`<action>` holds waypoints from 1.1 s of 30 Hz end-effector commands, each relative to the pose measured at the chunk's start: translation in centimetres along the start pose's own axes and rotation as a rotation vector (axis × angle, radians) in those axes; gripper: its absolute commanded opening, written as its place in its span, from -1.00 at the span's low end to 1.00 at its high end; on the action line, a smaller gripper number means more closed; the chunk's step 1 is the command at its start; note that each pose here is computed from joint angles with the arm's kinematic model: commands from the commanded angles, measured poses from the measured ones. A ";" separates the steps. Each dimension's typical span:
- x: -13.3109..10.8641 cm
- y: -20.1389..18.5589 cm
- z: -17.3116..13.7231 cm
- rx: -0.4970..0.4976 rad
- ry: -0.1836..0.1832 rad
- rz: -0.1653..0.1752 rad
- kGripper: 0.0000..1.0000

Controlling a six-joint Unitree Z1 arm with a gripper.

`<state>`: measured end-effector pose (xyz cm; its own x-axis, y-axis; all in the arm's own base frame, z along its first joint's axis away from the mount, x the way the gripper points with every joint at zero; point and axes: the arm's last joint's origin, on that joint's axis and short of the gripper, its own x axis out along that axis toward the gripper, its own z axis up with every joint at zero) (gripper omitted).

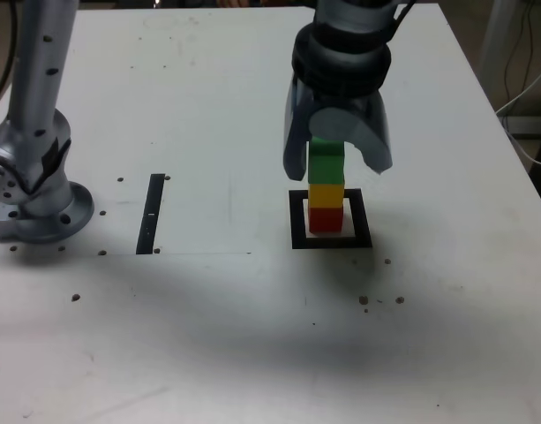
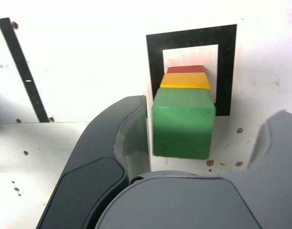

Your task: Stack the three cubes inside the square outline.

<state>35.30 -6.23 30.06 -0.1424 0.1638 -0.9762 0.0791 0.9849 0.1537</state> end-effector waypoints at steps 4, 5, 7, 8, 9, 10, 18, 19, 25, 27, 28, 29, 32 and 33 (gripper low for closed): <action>-1.7 0.6 -2.3 0.000 0.000 -0.004 0.99; -2.0 0.7 -2.8 0.002 -0.002 -0.006 0.99; -2.7 0.9 -3.8 0.007 -0.011 -0.013 0.99; -3.0 1.1 -4.3 0.010 -0.017 -0.019 0.99; -3.3 1.3 -4.8 0.015 -0.023 -0.027 0.99; -3.6 1.5 -5.4 0.020 -0.029 -0.036 0.99; -4.3 3.5 -10.8 0.057 -0.054 -0.104 0.99; -4.0 3.8 -11.3 0.059 -0.048 -0.107 0.99; -1.5 5.0 -13.8 0.055 0.002 -0.110 0.99; -0.5 5.2 -14.4 0.050 0.017 -0.107 0.99; -0.1 5.3 -14.6 0.047 0.021 -0.106 0.99; 0.3 5.4 -15.0 0.044 0.022 -0.105 0.99; 0.8 5.6 -15.7 0.032 -0.003 -0.105 0.99; 0.9 5.7 -15.9 0.029 -0.019 -0.105 0.99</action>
<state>20.43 0.27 32.15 -0.1742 0.0606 -0.9828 0.0981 0.9942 0.0439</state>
